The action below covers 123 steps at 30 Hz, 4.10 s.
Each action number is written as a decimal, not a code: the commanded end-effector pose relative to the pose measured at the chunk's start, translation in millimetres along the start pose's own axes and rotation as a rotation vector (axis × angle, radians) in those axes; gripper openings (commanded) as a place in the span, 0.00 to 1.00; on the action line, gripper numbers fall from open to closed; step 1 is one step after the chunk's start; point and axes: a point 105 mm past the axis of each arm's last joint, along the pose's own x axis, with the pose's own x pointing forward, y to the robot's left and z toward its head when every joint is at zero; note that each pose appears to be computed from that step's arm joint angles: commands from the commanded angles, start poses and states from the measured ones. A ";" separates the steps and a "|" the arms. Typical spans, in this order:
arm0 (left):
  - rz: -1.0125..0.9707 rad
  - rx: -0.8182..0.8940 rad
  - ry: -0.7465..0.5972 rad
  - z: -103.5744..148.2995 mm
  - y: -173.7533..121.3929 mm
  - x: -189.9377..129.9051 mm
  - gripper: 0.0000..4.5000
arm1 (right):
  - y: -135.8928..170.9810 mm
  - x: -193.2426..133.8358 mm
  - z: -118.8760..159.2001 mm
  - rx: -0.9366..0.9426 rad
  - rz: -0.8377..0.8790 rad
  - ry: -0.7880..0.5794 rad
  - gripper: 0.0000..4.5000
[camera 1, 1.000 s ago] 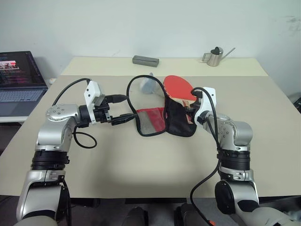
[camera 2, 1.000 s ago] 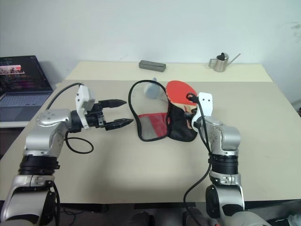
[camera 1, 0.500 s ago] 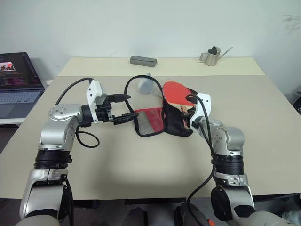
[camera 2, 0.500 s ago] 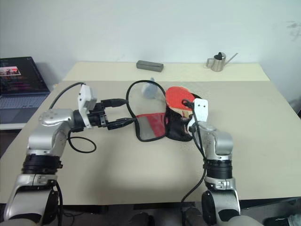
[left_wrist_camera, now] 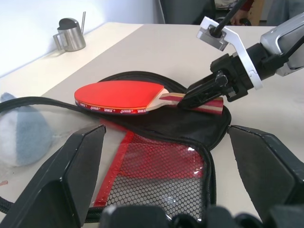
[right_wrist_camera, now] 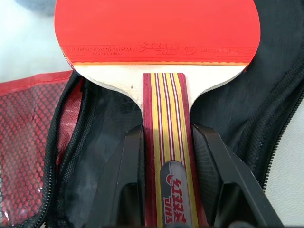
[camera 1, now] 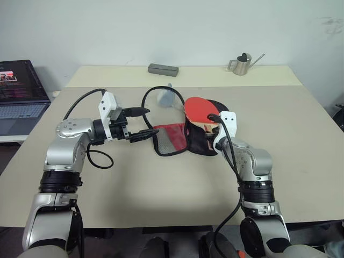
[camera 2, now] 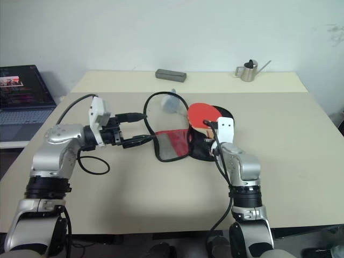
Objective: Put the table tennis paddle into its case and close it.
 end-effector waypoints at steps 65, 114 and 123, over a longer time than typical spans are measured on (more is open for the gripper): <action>-0.009 0.039 -0.030 10.5 2.7 2.9 1.00 | 7.4 -15.3 26.2 -0.115 -0.042 -0.186 0.95; -0.215 0.060 0.041 12.4 -12.0 11.2 1.00 | -75.6 -54.4 2.1 -0.701 0.247 -0.023 0.00; -0.223 0.060 0.032 11.2 -13.4 15.9 1.00 | -38.0 -60.6 8.3 -0.659 0.384 -0.070 0.00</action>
